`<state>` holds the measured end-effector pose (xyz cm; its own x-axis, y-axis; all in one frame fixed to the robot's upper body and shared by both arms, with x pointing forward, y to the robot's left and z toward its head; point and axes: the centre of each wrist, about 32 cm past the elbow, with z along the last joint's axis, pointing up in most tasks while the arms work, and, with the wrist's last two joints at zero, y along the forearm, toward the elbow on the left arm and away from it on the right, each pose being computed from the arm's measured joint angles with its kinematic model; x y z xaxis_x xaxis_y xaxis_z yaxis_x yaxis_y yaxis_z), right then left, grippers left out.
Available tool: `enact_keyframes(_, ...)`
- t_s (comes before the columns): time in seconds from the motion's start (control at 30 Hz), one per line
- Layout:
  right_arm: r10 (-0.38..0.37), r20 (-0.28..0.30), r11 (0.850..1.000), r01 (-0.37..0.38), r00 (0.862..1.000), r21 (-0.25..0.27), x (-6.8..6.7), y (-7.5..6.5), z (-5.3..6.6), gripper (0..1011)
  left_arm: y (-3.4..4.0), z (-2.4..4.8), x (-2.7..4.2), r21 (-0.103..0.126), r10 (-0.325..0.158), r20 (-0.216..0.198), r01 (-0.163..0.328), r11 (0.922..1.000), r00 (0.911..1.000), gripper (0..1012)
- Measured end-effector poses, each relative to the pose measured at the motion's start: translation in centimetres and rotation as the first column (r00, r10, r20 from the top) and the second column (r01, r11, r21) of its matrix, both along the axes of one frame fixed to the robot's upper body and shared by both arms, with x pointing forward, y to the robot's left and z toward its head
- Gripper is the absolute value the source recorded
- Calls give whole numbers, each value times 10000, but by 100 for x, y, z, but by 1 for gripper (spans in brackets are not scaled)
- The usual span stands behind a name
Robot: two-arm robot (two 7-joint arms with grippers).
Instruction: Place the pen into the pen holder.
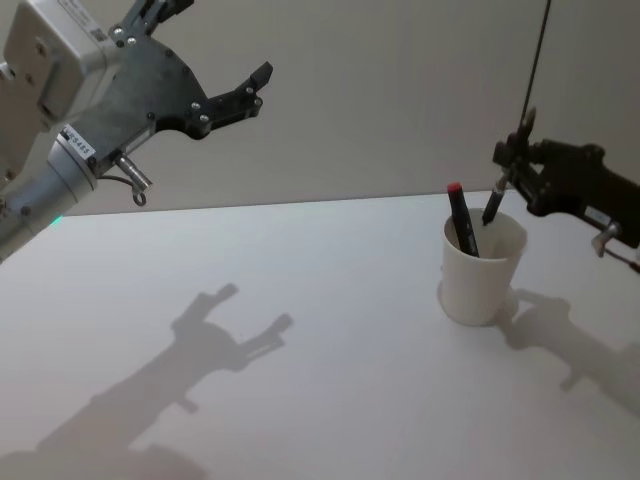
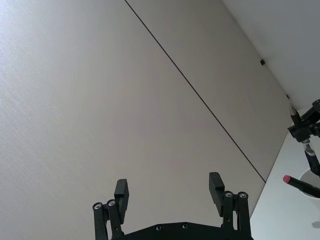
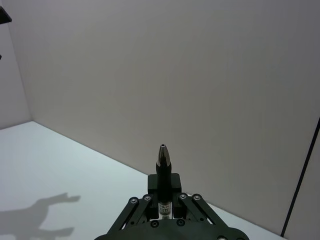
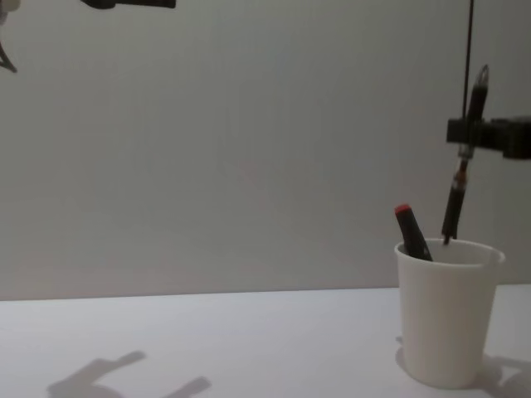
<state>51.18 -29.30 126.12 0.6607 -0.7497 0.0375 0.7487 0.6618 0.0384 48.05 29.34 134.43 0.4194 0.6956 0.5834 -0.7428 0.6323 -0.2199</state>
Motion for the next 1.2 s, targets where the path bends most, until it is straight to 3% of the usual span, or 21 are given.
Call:
enact_keyframes(0.4, 190, -524, 9998, -192, 9984, -23, -37, 50, -111, 156, 1, 1, -1, 8, 6, -4, -6, 10000, 10000, 1001)
enact_keyframes(0.9, 280, -740, 9996, -282, 9969, -22, -53, 70, -156, 614, 1, 1, -1, 9, 4, -5, -4, 10000, 10000, 1001)
enact_keyframes(0.97, 288, -756, 9996, -291, 9967, -22, -54, 72, -159, 720, 1, 1, -1, 9, 4, -5, -4, 10000, 10000, 1001)
enact_keyframes(1.03, 294, -765, 9996, -296, 9966, -22, -55, 73, -161, 740, 1, 1, -1, 8, 3, -4, -3, 10000, 10000, 1001)
enact_keyframes(1.2, 310, -705, 9995, -312, 9970, -24, -62, 70, -145, 907, 1, 1, -1, 8, 3, -5, -3, 10000, 10000, 1001)
